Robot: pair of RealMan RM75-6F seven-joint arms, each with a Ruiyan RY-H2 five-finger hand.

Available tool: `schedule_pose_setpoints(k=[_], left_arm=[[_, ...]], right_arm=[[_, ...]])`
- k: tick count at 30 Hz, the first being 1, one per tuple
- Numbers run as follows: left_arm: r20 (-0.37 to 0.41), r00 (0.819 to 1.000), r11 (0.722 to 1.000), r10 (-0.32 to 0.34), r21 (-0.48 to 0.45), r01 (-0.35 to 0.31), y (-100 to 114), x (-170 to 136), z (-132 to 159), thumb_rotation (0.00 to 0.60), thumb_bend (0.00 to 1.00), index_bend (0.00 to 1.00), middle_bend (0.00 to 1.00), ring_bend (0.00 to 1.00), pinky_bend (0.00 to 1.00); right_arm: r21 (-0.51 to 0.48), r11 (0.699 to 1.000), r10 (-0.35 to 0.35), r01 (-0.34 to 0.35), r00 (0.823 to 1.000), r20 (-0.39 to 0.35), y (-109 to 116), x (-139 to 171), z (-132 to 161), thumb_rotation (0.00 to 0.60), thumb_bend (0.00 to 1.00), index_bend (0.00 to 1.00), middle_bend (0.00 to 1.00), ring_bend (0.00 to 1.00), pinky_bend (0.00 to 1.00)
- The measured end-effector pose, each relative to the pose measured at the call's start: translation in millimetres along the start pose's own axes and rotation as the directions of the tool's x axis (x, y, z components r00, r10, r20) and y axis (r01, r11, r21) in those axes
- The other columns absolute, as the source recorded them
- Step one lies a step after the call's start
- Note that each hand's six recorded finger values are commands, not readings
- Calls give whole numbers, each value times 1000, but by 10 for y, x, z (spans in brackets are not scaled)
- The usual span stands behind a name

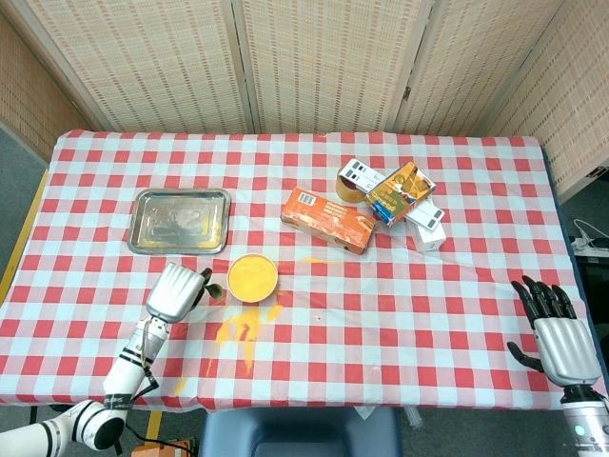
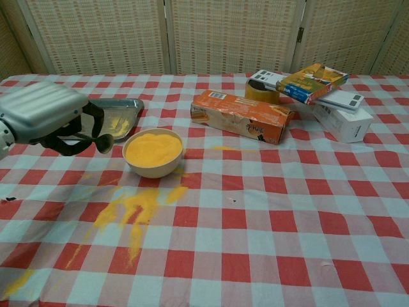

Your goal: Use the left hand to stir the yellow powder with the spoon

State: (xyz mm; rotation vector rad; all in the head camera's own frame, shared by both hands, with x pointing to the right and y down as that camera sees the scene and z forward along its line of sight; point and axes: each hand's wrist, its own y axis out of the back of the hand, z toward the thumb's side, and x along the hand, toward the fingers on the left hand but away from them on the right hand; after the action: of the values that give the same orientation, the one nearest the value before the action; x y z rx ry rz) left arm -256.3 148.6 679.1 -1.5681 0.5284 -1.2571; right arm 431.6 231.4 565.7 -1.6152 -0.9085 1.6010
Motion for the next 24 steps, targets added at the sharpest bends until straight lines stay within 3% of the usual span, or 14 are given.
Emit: schedule_pose_setpoints(k=[12,20,24], left_arm=[[19,1000,996,-16,89,15,63,617,835,600,446,600,1000,1000,1000],[2,1000,995,-31,96,31,21,693,875,600,445,405,1000,1000,1000],[-8,999,994,-35,100,35,7,685,824,600,445,378,1000,1000,1000]], right_arm=[[-19,1000,16,-16,1000,11,8,-27,-67,600,152,0,0,0,0],[-24,1000,8,-8,1000,15,42,-2,-99,600,152,0,0,0,0],[-25,1000,4,-3,1000,18,57,11,-108,600,152,0,0,0,0]])
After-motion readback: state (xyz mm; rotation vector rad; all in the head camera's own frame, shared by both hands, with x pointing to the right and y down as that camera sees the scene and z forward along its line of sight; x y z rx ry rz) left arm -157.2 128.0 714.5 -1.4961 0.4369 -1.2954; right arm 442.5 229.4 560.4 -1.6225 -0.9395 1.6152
